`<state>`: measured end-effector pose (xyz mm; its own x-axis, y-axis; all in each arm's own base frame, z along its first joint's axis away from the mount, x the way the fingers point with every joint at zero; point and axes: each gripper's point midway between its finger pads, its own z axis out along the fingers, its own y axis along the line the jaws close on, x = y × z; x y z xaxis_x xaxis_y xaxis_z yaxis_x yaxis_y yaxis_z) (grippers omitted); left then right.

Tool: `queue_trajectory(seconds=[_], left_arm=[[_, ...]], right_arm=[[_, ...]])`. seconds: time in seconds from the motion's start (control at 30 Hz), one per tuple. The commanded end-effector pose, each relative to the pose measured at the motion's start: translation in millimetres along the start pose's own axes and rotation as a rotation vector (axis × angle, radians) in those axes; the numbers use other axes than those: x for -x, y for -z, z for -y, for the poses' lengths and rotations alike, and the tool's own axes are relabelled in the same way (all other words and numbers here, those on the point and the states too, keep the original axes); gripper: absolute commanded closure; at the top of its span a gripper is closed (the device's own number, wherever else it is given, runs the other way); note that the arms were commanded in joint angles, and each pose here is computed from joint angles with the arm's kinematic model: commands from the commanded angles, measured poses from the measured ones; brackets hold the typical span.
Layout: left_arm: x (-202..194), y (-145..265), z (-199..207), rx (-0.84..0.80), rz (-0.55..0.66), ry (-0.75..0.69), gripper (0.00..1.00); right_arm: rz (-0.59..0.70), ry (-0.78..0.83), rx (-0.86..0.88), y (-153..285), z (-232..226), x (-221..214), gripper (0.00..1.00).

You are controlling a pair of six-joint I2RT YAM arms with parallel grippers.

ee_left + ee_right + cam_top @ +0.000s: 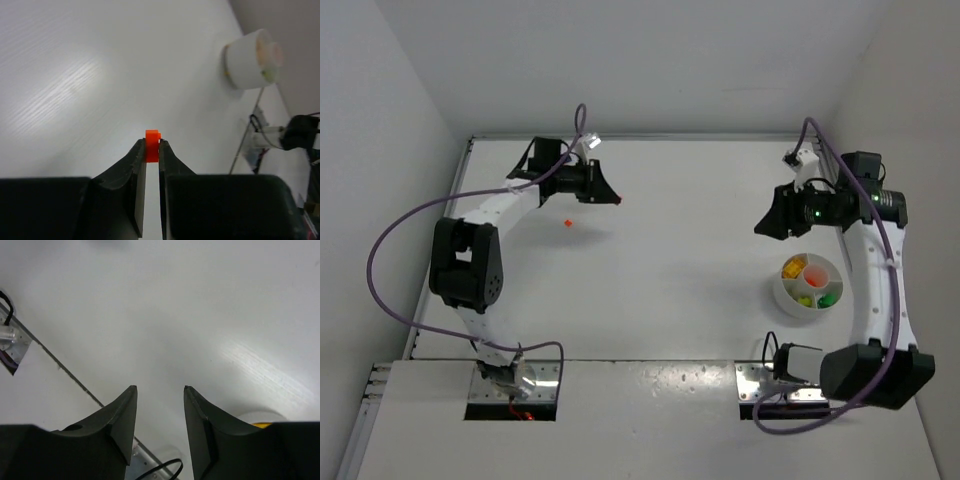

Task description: Sort the legos into containers by color

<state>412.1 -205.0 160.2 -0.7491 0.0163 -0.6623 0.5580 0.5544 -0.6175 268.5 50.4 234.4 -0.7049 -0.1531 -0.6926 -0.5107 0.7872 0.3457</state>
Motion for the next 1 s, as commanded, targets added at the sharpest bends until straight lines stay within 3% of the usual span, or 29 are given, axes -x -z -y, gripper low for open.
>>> queue_trajectory(seconds=[0.0, 0.2, 0.33, 0.73, 0.97], left_arm=[[27.5, 3.8, 88.5, -0.226, 0.059, 0.014, 0.99], [21.2, -8.2, 166.7, -0.369, 0.031, -0.042, 0.99], [18.0, -12.8, 189.4, -0.397, 0.014, 0.016, 0.99], [21.7, -26.0, 205.9, -0.488, -0.023, 0.181, 1.00], [14.9, -30.6, 205.3, -0.486, -0.048, 0.224, 1.00]], right_arm=[[0.120, 0.174, 0.070, -8.5, -19.9, 26.7, 0.57], [0.125, 0.284, 0.139, -37.6, -57.3, 40.2, 0.53], [0.098, 0.319, 0.160, -67.1, -77.5, 44.4, 0.51], [0.068, 0.420, 0.034, -109.6, -75.9, 81.3, 0.51], [0.062, 0.521, 0.091, -116.4, -99.1, 87.0, 0.39]])
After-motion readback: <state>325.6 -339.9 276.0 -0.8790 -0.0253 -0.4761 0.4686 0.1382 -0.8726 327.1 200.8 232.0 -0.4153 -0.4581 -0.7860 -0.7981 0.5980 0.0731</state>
